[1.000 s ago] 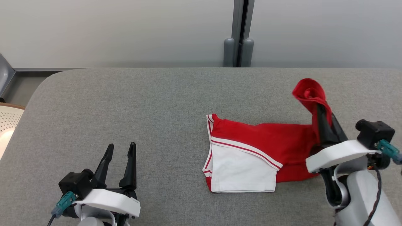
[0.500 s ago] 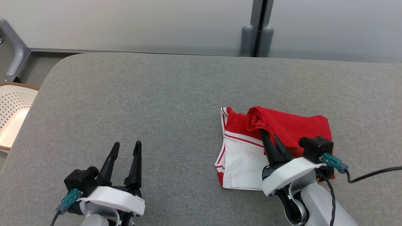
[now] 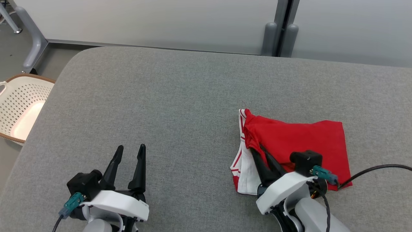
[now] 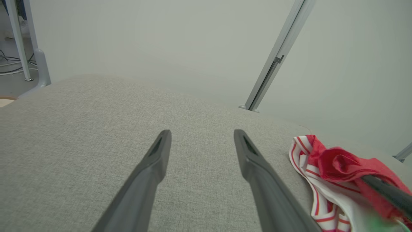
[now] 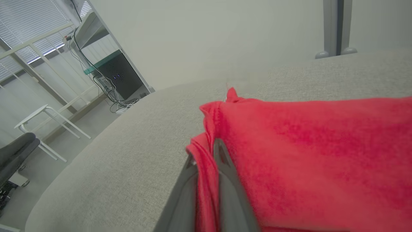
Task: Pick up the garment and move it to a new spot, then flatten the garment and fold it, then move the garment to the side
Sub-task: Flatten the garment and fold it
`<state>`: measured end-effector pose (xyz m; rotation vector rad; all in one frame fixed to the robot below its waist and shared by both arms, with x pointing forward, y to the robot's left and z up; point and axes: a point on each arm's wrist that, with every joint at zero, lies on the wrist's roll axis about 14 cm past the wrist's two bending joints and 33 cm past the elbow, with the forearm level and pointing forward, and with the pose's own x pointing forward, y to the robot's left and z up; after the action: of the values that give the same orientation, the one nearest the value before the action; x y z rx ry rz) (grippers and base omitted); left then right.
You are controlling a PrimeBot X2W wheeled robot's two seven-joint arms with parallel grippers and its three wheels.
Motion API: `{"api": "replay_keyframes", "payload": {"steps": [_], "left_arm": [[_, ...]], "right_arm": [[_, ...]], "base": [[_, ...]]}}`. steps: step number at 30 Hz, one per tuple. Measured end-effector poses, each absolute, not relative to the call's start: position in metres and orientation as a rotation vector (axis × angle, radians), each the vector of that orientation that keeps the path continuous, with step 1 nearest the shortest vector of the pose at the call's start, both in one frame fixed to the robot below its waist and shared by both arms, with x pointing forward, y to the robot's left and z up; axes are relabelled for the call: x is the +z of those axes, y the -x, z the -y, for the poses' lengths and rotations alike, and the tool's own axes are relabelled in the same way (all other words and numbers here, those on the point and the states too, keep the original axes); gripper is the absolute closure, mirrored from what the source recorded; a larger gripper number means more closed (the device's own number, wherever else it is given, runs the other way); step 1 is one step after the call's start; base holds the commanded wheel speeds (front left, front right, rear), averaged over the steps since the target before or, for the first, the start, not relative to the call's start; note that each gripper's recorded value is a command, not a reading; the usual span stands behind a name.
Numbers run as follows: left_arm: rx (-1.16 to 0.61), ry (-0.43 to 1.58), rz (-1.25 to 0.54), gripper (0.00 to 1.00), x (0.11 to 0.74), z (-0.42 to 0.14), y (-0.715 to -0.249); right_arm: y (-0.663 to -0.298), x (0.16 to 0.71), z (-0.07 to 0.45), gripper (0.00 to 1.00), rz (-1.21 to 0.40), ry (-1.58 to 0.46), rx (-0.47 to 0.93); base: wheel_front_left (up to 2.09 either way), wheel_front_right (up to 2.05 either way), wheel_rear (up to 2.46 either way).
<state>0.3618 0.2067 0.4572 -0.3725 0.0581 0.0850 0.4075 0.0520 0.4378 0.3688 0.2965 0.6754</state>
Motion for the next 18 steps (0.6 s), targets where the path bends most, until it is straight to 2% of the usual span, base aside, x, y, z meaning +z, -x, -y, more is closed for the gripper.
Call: {"api": "replay_keyframes", "payload": {"steps": [8, 12, 18], "left_arm": [[0.081, 0.374, -0.073, 0.00, 0.453, -0.204, -0.360], [0.078, 0.377, -0.077, 0.00, 0.452, -0.203, -0.361], [0.075, 0.382, -0.068, 0.00, 0.454, -0.202, -0.363]], "right_arm": [[-0.373, 0.427, -0.079, 0.00, -0.384, -0.396, 0.779], [-0.396, 0.441, -0.073, 0.00, -0.330, -0.412, 0.740], [-0.440, 0.459, -0.036, 0.00, -0.212, -0.334, 0.619]], "base": [[0.00, 0.00, 0.00], [0.00, 0.00, 0.00], [0.00, 0.00, 0.00]]}}
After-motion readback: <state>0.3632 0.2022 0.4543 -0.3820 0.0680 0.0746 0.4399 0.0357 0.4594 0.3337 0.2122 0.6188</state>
